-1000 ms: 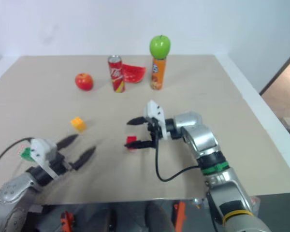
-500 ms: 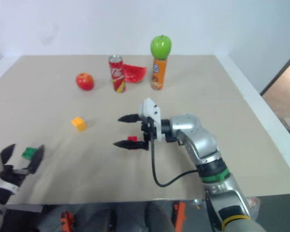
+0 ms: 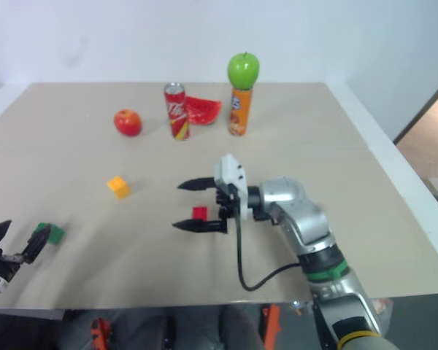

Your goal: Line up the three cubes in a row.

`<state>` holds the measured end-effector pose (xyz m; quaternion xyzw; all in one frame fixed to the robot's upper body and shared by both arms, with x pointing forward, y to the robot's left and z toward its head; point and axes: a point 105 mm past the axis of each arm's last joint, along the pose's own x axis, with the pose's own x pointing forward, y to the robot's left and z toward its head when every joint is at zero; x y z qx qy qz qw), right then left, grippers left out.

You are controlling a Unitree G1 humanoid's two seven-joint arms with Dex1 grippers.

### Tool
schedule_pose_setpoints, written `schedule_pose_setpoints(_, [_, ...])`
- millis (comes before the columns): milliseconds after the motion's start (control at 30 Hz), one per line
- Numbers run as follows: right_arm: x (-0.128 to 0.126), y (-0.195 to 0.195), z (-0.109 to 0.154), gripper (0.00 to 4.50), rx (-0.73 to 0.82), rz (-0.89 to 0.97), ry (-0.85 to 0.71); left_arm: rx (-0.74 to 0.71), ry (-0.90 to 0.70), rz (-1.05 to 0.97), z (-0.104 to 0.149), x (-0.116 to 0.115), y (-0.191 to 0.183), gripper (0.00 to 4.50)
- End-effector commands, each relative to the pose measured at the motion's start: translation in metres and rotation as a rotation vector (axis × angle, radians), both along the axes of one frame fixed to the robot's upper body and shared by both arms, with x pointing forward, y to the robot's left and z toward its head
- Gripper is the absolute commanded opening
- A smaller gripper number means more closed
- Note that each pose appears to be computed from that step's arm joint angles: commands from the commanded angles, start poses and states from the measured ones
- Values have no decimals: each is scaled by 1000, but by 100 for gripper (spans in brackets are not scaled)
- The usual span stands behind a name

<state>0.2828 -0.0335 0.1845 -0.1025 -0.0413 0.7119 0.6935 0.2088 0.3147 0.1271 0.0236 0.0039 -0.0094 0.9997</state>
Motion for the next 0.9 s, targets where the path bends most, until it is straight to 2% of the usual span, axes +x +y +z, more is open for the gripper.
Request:
schedule_pose_setpoints(33, [-6,-4,14,446,33,17,-69,46,-12,7,5,-1,5,450])
schedule_pose_setpoints(667, [-5,-6,7,446,7,-2,-99,30,154,-3,-35,12,4,450])
schedule_pose_setpoints(700, [-5,-6,7,450,7,-3,-100,35,154,-5,-35,13,5,400])
schedule_pose_setpoints(867, [-6,-7,6,450,2,-9,-100,60,155,-15,-36,16,5,246])
schedule_pose_setpoints(900, [-6,-7,6,450,1,-9,-100,68,157,-20,-37,16,5,204])
